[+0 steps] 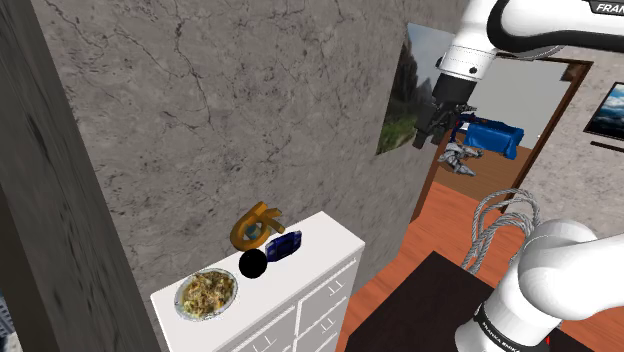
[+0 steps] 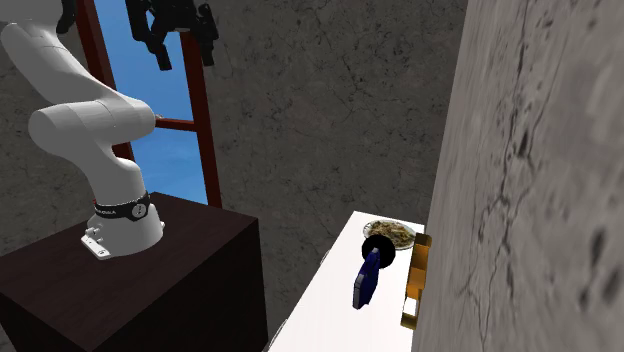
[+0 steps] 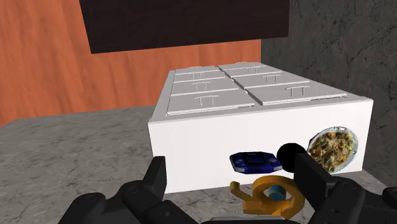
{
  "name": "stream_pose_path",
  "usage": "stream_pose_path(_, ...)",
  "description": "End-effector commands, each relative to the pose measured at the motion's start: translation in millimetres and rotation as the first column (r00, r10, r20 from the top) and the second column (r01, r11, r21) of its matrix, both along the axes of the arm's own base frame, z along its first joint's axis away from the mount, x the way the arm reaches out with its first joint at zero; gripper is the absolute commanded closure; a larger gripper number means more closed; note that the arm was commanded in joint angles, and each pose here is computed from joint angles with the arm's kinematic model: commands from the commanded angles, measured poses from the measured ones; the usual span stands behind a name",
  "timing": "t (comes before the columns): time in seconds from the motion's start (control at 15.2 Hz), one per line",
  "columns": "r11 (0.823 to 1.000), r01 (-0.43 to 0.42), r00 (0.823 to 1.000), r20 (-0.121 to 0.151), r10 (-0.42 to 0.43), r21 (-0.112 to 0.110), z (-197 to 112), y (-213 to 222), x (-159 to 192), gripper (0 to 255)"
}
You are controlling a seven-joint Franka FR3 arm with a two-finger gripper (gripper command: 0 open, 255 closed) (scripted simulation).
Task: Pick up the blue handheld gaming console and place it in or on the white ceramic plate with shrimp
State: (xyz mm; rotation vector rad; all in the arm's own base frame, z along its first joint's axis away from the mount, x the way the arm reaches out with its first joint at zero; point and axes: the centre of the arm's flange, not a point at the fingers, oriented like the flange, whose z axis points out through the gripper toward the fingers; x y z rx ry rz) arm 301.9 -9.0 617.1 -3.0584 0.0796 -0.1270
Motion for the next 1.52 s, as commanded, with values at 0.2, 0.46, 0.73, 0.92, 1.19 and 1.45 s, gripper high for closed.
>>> stream_pose_path(0.2,0.996,-0.087,0.996,0.002,0.087,-0.006,-30.7,-4.1,25.4,0)
stream_pose_path(0.46,0.979,-0.201,0.979,0.003,0.202,-0.014,-71.5,-6.3,59.8,0)
stream_pose_path(0.73,0.949,-0.313,0.950,0.004,0.313,-0.022,-112.2,-4.8,94.4,0)
stream_pose_path(0.92,0.918,-0.395,0.919,0.003,0.395,-0.028,-142.7,-1.3,120.1,0)
stream_pose_path(1.19,0.866,-0.498,0.867,0.002,0.498,-0.036,-183.3,6.5,153.9,0)
stream_pose_path(1.45,0.803,-0.595,0.803,0.000,0.595,-0.043,-223.9,18.0,186.7,0)
